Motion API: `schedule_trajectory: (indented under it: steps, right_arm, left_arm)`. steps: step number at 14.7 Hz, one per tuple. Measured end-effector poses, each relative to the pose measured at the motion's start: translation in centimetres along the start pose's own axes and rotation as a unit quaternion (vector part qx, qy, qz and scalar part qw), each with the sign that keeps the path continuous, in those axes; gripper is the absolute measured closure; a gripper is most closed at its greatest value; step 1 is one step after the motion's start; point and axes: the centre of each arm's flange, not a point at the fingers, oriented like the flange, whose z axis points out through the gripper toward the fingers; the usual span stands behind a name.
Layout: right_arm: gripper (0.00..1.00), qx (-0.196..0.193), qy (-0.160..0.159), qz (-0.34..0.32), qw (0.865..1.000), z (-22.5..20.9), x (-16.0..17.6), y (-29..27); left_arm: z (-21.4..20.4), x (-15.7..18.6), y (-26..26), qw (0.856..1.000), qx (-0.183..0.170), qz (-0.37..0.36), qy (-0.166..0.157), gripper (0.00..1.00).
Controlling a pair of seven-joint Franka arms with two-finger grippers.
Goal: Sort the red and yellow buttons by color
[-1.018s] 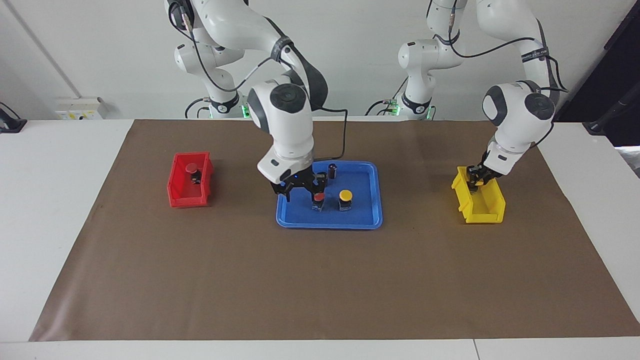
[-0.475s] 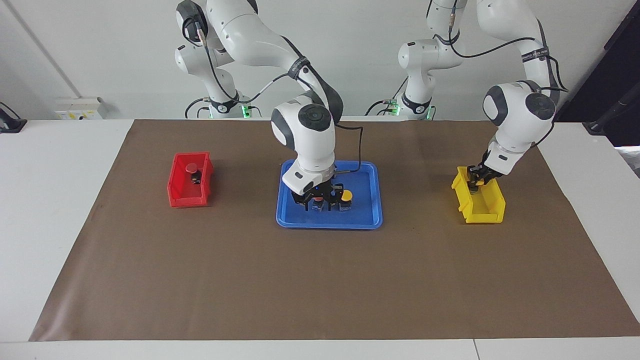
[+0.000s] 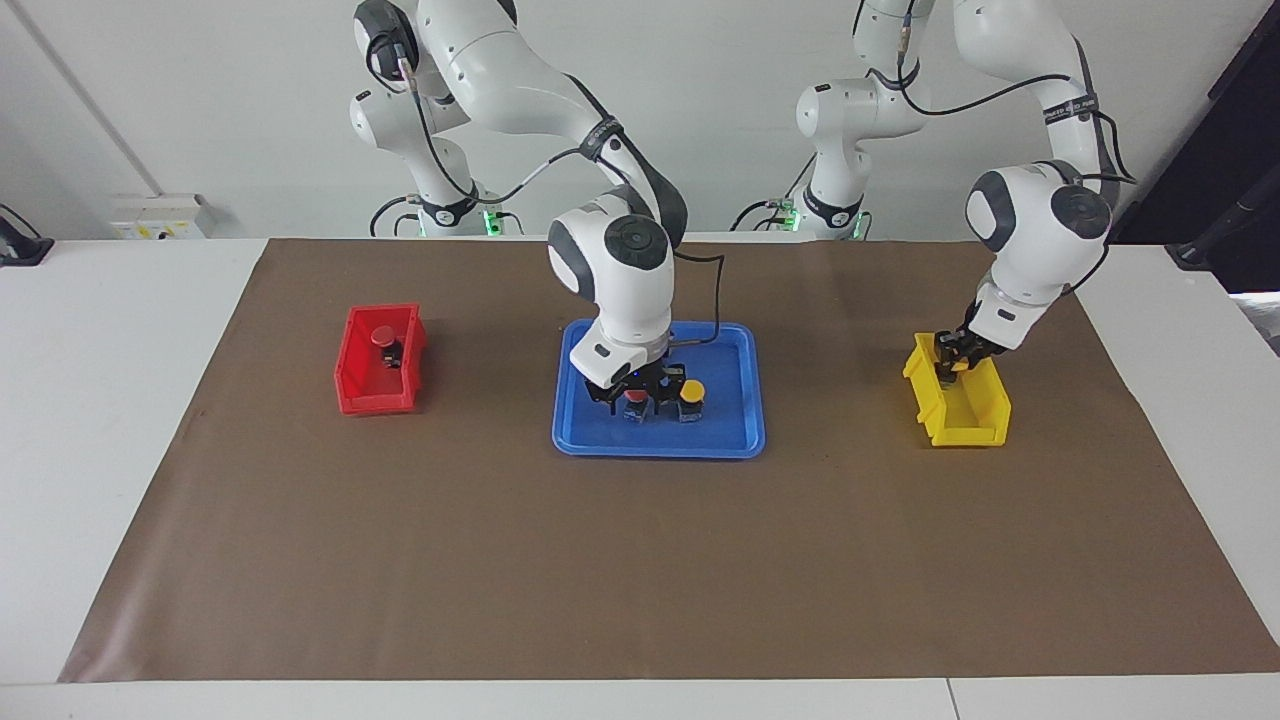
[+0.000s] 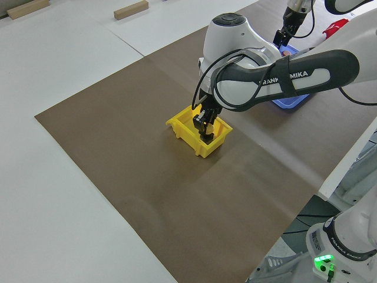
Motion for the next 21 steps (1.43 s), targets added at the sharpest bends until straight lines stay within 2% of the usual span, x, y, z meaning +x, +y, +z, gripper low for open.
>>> schedule_trajectory:
  steps: [2, 3, 4, 7, 9, 12, 14, 18, 21]
  right_arm:
    - [0.33, -0.002, -0.002, -0.002, 1.000, 0.2, -0.4, -0.1]
    - [0.33, -0.002, -0.002, -0.002, 1.000, 0.3, -0.5, 0.0]
    - [0.33, -0.002, -0.003, -0.002, 1.000, 0.4, -0.6, 0.1]
    - [0.33, -0.006, -0.009, -0.002, 1.000, 1.0, -1.1, 0.4]
    - [0.33, -0.002, -0.009, -0.001, 1.000, 1.4, -1.4, 0.5]
    - [0.33, -0.001, -0.008, -0.001, 1.000, 1.7, -1.7, 0.6]
    - [0.36, -0.001, -0.008, -0.001, 1.000, 1.7, -1.7, 0.6]
    - [0.41, -0.001, -0.008, -0.002, 1.000, 1.7, -1.7, 0.5]
    - [0.42, 0.000, -0.008, -0.002, 1.000, 1.6, -1.8, 0.5]
  left_arm:
    - [-0.1, 0.1, 0.0, 1.000, 0.000, 0.000, 0.005, 0.40]
    - [-0.2, 0.1, 0.0, 1.000, 0.000, 0.000, 0.007, 0.40]
    - [-0.2, 0.2, 0.0, 1.000, 0.000, 0.000, 0.009, 0.34]
    - [-1.1, 0.7, 0.2, 1.000, 0.000, 0.004, 0.022, 0.02]
    - [-2.7, 1.4, 0.4, 1.000, 0.000, 0.011, 0.027, 0.00]
    - [-6.9, 2.5, 0.5, 0.999, 0.003, 0.046, 0.005, 0.00]
    - [-10.5, 2.9, 0.7, 0.998, 0.004, 0.066, 0.002, 0.00]
    - [-17.4, 2.6, 3.8, 0.995, 0.007, 0.099, 0.005, 0.00]
    - [-20.0, 2.0, 4.5, 0.993, 0.008, 0.118, 0.009, 0.00]
